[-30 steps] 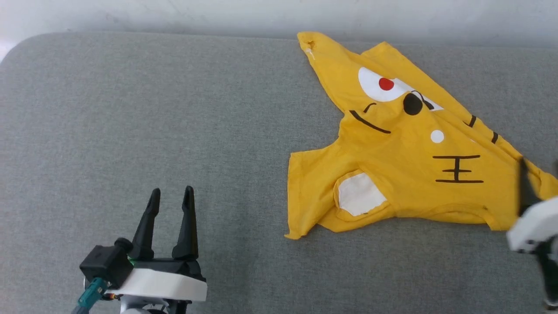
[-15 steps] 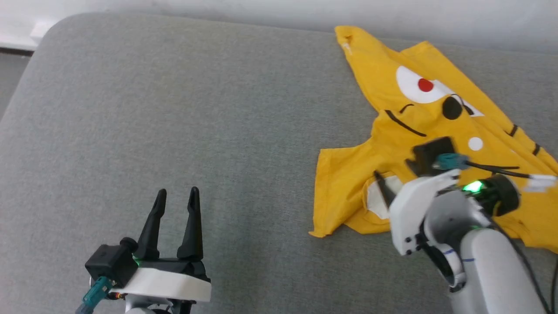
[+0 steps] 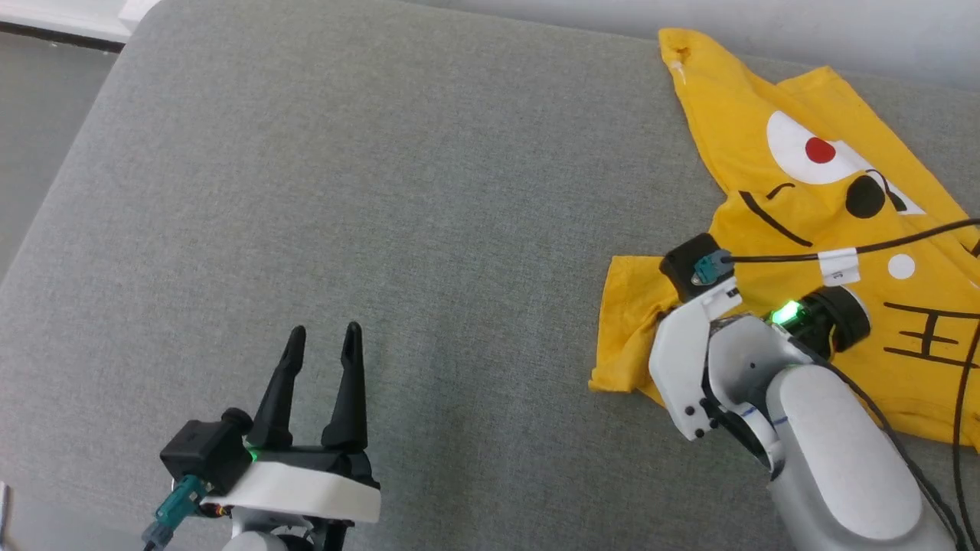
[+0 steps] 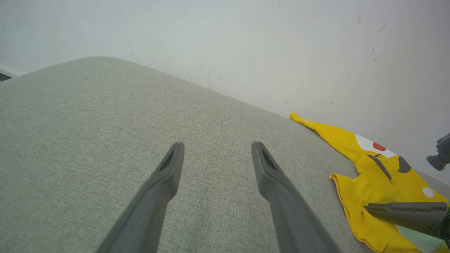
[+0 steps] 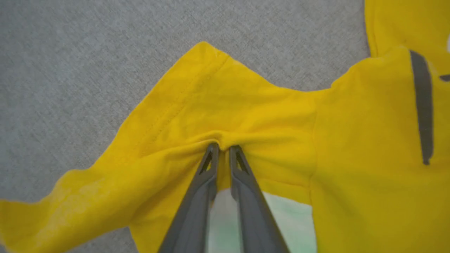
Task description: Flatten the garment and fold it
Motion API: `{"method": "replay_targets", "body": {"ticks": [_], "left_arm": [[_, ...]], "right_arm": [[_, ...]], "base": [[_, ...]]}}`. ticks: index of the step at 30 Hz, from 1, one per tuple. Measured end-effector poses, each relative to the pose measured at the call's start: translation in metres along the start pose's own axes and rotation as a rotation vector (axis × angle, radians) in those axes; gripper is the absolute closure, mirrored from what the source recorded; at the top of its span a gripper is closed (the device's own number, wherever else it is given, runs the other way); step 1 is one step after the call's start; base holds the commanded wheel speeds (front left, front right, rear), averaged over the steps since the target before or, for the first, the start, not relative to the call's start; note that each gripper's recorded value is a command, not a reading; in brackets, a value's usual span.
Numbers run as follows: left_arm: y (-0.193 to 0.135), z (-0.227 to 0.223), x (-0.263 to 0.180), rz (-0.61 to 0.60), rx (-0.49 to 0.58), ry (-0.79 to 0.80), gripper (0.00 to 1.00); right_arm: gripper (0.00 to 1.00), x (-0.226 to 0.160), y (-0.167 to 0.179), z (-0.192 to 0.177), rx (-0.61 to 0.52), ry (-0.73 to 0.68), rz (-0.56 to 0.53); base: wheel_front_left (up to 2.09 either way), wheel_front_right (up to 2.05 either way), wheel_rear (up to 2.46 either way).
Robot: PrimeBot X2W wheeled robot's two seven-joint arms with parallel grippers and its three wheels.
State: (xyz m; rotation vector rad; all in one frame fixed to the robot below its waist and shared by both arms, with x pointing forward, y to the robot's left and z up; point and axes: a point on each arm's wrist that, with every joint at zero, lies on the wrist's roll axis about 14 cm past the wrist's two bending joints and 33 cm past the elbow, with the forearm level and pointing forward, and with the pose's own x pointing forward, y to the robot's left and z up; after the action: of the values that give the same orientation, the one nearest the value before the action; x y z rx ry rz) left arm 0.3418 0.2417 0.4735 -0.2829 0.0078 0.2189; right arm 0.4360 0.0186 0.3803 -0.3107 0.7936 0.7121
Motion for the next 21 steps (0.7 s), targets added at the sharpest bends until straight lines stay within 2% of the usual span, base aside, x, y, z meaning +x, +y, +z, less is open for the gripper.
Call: {"method": "replay_targets", "body": {"ticks": [5, 13, 19, 20, 21], "left_arm": [[-0.003, 0.000, 0.002, -0.010, -0.004, -0.003, 0.00], [-0.013, -0.001, 0.006, -0.037, -0.013, -0.002, 0.00], [-0.009, -0.002, 0.005, -0.022, -0.020, 0.000, 0.00], [-0.007, -0.002, 0.005, -0.017, -0.023, 0.002, 0.00], [-0.006, -0.002, 0.004, -0.011, -0.024, 0.002, 0.00]], "right_arm": [[1.00, -0.003, 0.011, 0.018, -0.017, -0.069, 0.035], [1.00, -0.025, 0.077, 0.104, -0.099, -0.332, 0.220], [1.00, -0.030, 0.132, 0.110, -0.113, -0.350, 0.423], [0.84, -0.028, 0.136, 0.107, -0.118, -0.342, 0.435], [0.50, -0.024, 0.138, 0.104, -0.114, -0.330, 0.443]], "base": [[0.00, 0.00, 0.00], [0.00, 0.00, 0.00], [0.00, 0.00, 0.00], [0.00, 0.00, 0.00], [0.00, 0.00, 0.00]]}}
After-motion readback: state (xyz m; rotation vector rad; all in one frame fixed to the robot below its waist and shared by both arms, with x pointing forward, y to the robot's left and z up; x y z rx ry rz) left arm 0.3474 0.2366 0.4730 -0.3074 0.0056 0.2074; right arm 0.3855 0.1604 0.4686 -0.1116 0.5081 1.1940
